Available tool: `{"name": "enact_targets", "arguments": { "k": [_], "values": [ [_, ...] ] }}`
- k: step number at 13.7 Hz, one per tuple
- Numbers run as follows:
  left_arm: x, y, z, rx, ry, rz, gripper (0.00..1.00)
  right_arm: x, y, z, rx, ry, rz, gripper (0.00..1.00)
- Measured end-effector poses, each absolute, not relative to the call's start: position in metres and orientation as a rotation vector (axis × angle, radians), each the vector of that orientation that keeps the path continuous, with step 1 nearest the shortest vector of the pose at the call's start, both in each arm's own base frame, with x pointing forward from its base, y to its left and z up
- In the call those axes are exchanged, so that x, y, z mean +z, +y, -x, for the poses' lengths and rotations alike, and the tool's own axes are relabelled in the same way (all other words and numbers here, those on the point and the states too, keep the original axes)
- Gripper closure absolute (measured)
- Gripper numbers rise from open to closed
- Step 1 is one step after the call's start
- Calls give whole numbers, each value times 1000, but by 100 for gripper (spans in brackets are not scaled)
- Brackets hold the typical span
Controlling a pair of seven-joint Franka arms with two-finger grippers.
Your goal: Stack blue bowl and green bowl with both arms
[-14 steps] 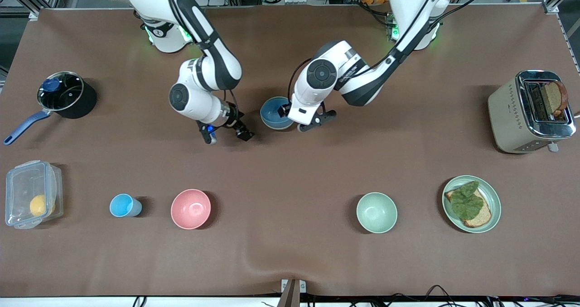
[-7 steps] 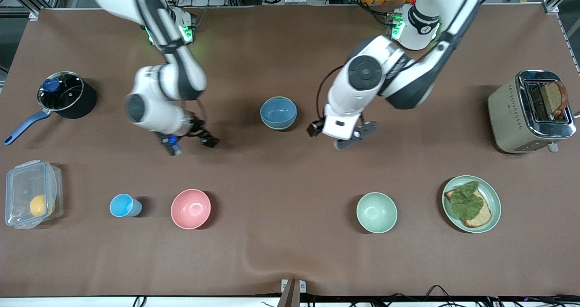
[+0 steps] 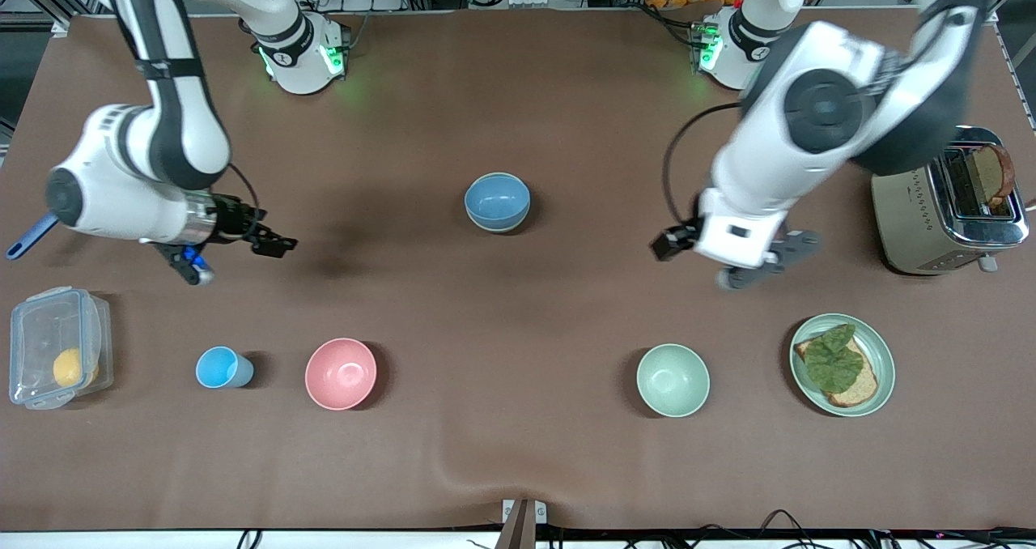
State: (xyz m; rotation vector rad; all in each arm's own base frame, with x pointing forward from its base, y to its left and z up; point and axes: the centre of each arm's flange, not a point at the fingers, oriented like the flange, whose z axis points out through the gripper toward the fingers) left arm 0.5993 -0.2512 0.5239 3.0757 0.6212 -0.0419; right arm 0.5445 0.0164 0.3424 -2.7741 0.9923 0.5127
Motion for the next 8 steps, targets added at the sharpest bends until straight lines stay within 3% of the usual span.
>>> {"name": "enact_targets", "arguments": {
  "k": [8],
  "values": [
    [614,-146,-584,72,371,-3173,0,439,-87,-569,511,775,2874,0]
  ]
}}
